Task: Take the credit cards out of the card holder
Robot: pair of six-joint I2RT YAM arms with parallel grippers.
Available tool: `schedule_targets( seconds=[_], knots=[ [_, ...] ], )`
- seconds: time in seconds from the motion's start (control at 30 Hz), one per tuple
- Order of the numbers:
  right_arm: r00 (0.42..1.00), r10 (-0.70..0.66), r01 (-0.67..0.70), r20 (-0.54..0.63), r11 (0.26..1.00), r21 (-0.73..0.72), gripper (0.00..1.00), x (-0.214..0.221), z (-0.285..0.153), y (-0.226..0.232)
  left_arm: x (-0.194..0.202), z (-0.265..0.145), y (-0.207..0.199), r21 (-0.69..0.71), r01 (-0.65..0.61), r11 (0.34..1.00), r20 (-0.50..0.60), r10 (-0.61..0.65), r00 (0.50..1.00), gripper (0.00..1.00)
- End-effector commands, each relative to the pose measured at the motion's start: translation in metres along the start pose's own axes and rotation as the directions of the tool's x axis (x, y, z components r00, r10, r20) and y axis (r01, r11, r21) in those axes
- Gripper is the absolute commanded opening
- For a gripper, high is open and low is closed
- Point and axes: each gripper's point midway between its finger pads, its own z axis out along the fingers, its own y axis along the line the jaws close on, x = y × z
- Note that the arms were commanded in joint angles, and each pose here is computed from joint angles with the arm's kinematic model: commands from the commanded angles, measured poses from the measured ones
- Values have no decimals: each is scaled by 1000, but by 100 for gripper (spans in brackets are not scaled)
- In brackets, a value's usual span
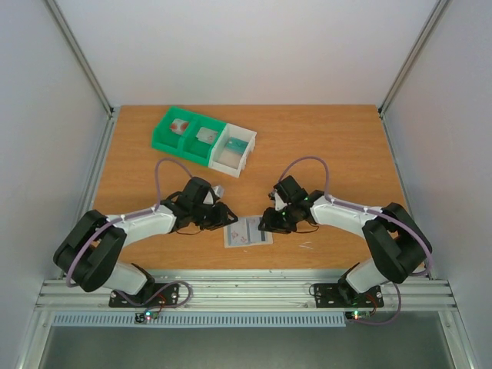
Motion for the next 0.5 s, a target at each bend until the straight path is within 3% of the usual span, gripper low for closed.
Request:
schedule_targets(
  seconds=[0.0, 0.47],
  knots=[
    [1000, 4, -4, 18, 1000, 19, 42, -3, 8, -6, 3, 4, 12, -35, -21, 999, 6, 21, 1000, 30],
    [999, 29, -28, -24, 999, 40, 43, 7, 23, -20, 13, 5, 30, -49, 8, 999, 24, -7, 1000, 27]
  ],
)
